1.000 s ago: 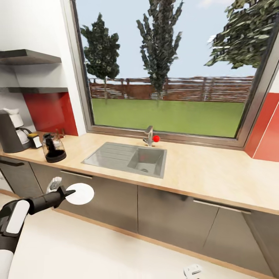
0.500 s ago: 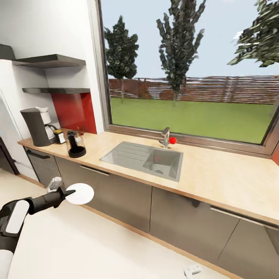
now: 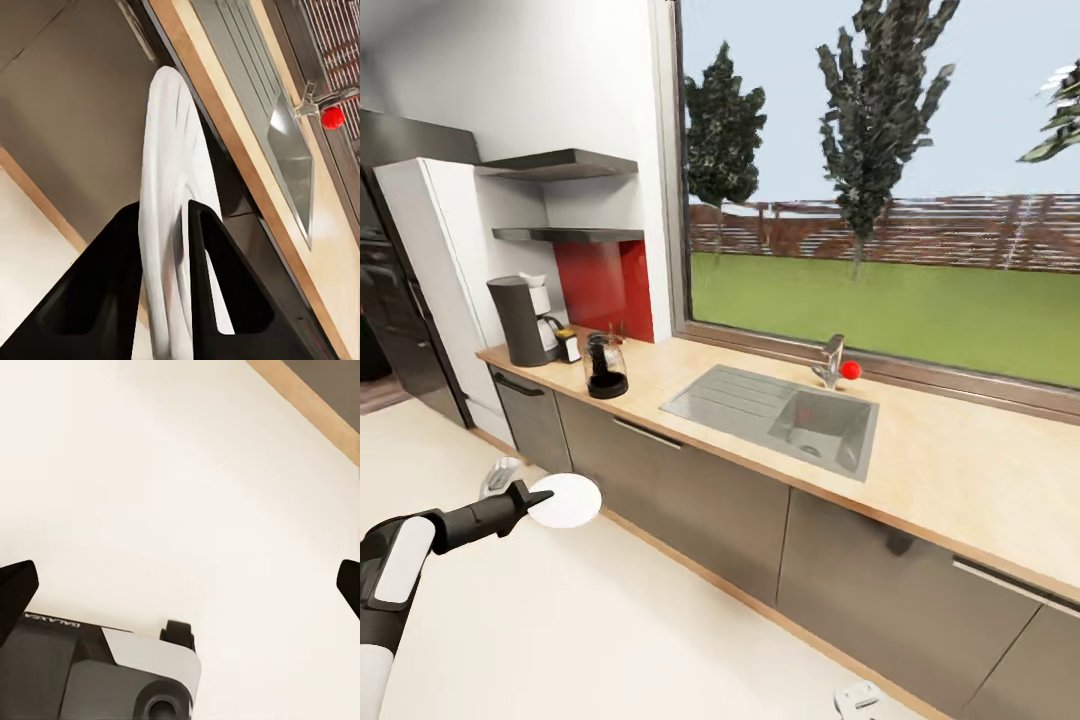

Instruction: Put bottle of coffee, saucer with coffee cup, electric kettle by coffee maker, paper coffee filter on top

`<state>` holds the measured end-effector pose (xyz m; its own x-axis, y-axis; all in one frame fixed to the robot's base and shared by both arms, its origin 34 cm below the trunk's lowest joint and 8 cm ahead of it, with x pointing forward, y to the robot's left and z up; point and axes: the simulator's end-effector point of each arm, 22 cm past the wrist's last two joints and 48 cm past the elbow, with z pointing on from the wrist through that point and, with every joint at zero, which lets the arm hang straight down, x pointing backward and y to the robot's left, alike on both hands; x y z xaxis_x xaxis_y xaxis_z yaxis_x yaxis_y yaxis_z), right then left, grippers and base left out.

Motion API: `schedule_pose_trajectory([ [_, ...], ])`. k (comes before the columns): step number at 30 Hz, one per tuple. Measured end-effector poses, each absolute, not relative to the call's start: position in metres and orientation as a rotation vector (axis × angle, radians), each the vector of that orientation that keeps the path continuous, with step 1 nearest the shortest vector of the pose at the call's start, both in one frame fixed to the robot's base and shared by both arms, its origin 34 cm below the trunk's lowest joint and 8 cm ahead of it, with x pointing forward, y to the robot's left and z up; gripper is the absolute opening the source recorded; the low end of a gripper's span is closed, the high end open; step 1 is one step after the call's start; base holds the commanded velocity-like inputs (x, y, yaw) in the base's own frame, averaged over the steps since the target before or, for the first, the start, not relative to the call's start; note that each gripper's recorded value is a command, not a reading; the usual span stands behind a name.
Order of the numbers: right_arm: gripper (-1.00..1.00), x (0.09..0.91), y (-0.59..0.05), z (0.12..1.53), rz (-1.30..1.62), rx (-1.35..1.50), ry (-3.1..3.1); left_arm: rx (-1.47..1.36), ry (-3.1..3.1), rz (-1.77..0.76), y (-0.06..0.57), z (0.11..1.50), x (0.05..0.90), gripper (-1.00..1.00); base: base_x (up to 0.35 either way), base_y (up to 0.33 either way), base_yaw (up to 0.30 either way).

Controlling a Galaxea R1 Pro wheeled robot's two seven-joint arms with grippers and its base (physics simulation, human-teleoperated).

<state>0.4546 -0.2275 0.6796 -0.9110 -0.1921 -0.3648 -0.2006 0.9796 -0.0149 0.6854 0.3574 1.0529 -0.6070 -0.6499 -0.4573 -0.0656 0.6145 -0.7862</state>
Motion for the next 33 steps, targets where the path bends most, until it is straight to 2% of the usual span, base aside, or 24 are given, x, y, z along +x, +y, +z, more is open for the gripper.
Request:
schedule_pose_trajectory([
  [17, 1.0, 0.454, -0.227, 0.681, 0.034, -0.284, 2.754, -0.565, 2.066, -0.969, 0.358, 1.054, 0.685, -1.0, 0.003, 0.0, 0.278],
  [25, 1.0, 0.453, -0.228, 0.681, 0.031, -0.283, 2.753, -0.568, 2.059, -0.972, 0.359, 1.055, 0.684, -1.0, 0.278, 0.0, 0.276],
  [33, 1.0, 0.455, -0.254, 0.681, -0.017, -0.273, 2.755, -0.566, 2.062, -0.967, 0.359, 1.055, 0.684, -1.0, 0.33, 0.0, 0.048],
])
